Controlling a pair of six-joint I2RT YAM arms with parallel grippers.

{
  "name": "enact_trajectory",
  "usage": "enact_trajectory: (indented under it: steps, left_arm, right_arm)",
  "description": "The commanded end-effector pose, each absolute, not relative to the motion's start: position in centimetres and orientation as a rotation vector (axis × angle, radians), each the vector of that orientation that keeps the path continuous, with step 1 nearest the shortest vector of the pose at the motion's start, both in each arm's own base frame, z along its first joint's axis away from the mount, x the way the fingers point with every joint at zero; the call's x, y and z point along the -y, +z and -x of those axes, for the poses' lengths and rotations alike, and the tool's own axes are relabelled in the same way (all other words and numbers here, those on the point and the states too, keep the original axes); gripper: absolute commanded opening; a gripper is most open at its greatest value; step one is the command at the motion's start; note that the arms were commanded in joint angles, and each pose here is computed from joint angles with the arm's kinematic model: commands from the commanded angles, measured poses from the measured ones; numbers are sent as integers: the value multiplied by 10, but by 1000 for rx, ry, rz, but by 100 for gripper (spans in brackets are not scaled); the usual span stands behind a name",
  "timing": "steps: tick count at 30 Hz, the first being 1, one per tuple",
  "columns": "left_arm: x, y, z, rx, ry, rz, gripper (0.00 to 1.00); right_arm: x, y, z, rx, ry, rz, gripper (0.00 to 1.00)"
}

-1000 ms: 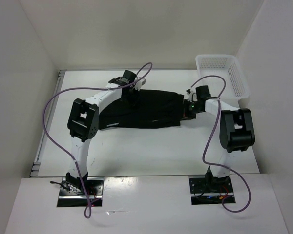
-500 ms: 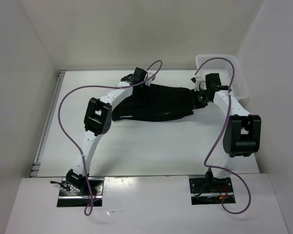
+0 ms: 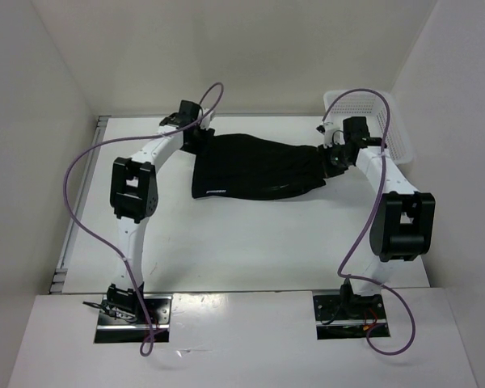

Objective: Fold and stack the shorts
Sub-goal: Fold the shorts

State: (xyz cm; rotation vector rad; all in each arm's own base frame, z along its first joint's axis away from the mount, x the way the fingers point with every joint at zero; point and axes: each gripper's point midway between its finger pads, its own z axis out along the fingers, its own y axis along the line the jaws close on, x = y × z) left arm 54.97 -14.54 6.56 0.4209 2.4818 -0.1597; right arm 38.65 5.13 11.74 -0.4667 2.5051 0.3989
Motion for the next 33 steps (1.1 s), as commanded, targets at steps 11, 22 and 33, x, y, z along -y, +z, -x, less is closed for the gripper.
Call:
enact_trajectory:
  steps: [11, 22, 33]
  left_arm:
    - [190, -2, -460, -2676, -511, -577, 67]
    - [206, -28, -433, -2738, -537, -641, 9]
    - [189, -16, -430, -2717, -569, -587, 7]
  right_arm:
    - [-43, 176, -418, -2332, 288, 514, 0]
    - [-151, 209, -450, -2112, 188, 1000, 0]
    - [-304, 185, -459, -1873, 137, 1449, 0]
